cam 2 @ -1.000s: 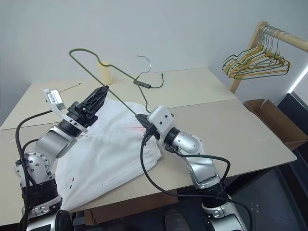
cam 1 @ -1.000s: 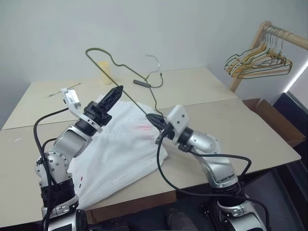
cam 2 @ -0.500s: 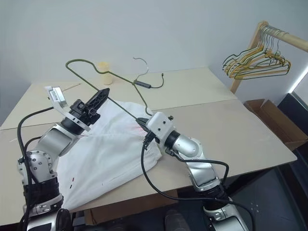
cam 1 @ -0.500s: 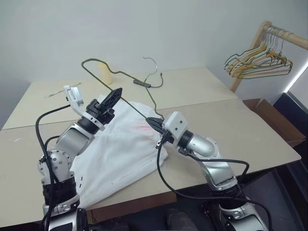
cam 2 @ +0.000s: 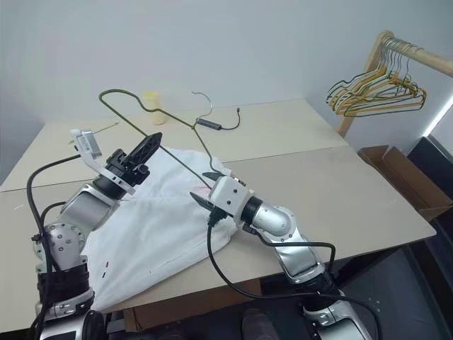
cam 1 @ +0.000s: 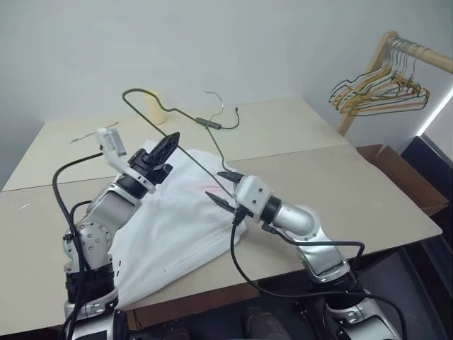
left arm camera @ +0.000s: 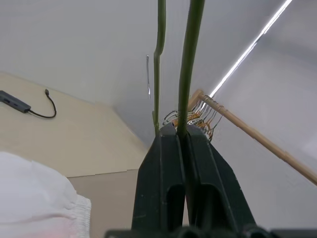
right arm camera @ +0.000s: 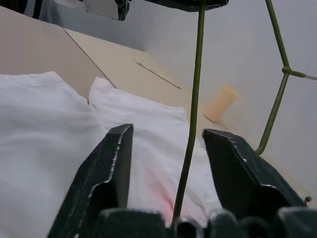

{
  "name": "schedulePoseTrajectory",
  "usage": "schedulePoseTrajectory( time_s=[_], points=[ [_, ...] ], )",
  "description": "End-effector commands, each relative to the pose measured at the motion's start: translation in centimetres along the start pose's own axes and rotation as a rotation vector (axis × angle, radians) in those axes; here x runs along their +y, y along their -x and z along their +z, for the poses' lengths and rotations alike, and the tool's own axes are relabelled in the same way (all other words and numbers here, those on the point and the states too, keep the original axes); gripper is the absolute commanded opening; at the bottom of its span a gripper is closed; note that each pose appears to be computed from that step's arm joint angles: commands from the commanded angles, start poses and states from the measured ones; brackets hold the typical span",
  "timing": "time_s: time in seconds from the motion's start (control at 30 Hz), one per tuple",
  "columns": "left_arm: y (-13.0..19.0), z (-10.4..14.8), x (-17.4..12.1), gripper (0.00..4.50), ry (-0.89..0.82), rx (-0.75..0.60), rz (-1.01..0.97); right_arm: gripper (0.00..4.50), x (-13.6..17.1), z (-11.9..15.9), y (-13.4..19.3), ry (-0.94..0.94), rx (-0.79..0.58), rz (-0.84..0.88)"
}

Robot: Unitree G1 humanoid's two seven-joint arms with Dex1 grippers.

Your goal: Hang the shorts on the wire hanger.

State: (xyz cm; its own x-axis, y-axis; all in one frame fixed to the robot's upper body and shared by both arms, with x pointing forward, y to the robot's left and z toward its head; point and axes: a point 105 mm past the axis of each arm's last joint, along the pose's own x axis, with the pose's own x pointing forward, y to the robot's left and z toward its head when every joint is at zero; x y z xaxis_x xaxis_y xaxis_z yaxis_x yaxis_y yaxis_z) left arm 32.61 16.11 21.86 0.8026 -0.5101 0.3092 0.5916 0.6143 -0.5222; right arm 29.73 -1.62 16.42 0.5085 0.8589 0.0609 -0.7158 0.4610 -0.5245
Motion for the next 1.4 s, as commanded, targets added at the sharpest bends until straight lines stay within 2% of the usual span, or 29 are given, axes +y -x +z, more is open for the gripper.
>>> schedulePoseTrajectory(
  time_s=[0.03, 0.07, 0.23, 0.33, 0.43, 0.53, 0.83, 1.03, 1.4],
  points=[
    [0.8, 2.1, -1.7, 0.0, -0.13, -0.022, -0.128, 4.28, -1.5, 3.1, 1.4, -0.148, -0.083, 0.088],
    [1.2, 2.4, -1.9, 0.0, -0.153, -0.011, -0.157, 4.46, -1.8, 3.3, 1.8, -0.216, -0.081, 0.124],
    [4.1, 4.3, -4.2, 0.0, -0.203, 0.047, -0.439, 4.46, -3.5, 3.6, 4.8, -0.513, -0.002, 0.364],
    [5.9, 6.1, -6.1, 0.0, -0.225, 0.014, -0.644, 4.46, -3.3, 2.7, 6.8, -0.693, 0.085, 0.565],
    [6.3, 7.2, -6.4, 0.0, -0.226, -0.014, -0.724, 4.46, -3.1, 1.4, 7.2, -0.782, 0.174, 0.653],
    [6.3, 7.8, -6.6, 0.0, -0.213, -0.05, -0.774, 4.46, -3.0, 0.6, 6.5, -0.812, 0.21, 0.671],
    [5.1, 6.6, -6.9, 0.0, -0.233, -0.078, -0.773, 4.46, -2.4, 1.9, 3.0, -0.829, 0.128, 0.619],
    [4.9, 6.2, -6.9, 0.0, -0.221, -0.082, -0.772, 4.46, -2.6, 3.2, 2.2, -0.857, 0.078, 0.6],
    [4.8, 5.5, -6.7, 0.0, -0.23, -0.082, -0.761, 4.46, -1.9, 3.9, 1.8, -0.842, 0.082, 0.631]
  ],
)
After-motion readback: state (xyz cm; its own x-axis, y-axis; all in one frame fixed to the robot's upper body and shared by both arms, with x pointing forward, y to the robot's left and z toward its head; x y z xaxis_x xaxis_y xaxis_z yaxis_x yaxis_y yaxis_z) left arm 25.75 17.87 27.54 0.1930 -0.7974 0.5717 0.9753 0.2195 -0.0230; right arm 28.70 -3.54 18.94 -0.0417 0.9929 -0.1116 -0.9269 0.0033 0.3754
